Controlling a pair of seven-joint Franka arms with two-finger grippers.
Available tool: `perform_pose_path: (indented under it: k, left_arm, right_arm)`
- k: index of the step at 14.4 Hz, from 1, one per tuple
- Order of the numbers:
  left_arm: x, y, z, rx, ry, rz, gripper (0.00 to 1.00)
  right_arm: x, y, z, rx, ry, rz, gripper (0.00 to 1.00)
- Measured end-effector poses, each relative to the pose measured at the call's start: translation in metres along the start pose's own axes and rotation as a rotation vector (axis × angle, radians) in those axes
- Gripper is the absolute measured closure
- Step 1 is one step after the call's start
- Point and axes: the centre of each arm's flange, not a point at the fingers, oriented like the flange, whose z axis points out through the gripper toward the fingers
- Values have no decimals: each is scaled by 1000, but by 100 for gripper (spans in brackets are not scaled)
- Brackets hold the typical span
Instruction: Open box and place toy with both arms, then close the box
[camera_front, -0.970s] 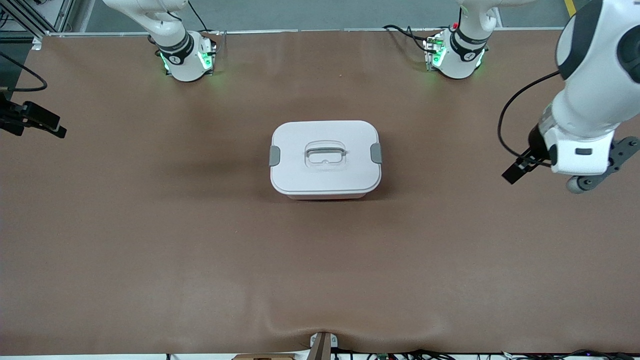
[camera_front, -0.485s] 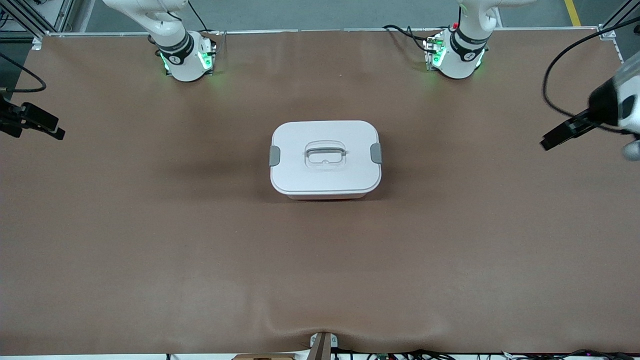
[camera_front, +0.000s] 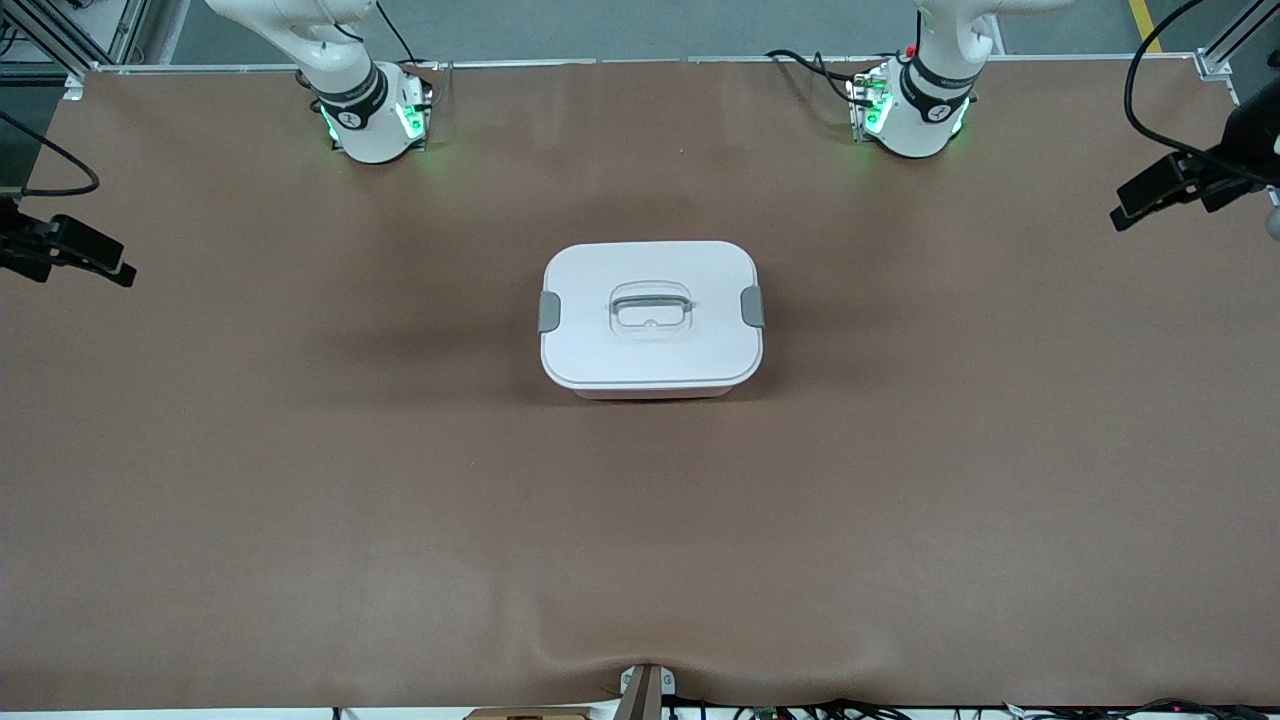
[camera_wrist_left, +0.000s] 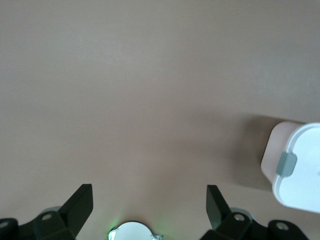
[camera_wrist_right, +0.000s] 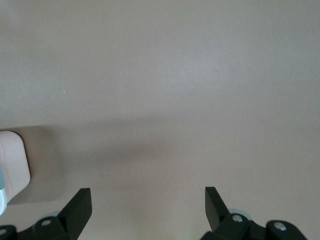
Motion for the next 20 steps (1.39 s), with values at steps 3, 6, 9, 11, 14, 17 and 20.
perform_pose_path:
  k: [3,6,9,11,14,17,20]
  left_arm:
    - [-5,-7,2,0,-6,23,0]
    - [-4,-5,6,1,-11,42,0]
    - [-2,-5,5,-2,4,74,0]
    - [-2,-1,7,-2,5,92,0]
    - [-3,3,8,-1,5,102,0]
    - [-3,3,8,-1,5,110,0]
    - [-3,3,8,-1,5,112,0]
  right_arm:
    - [0,-1,0,0,1,-2,0]
    - [0,-8,0,0,0,-14,0]
    - [0,-12,0,0,0,-22,0]
    - [0,-12,0,0,0,-21,0]
    - [0,-12,0,0,0,-21,0]
    - [0,-11,0,0,-1,-20,0]
    - [0,-10,0,0,-1,-18,0]
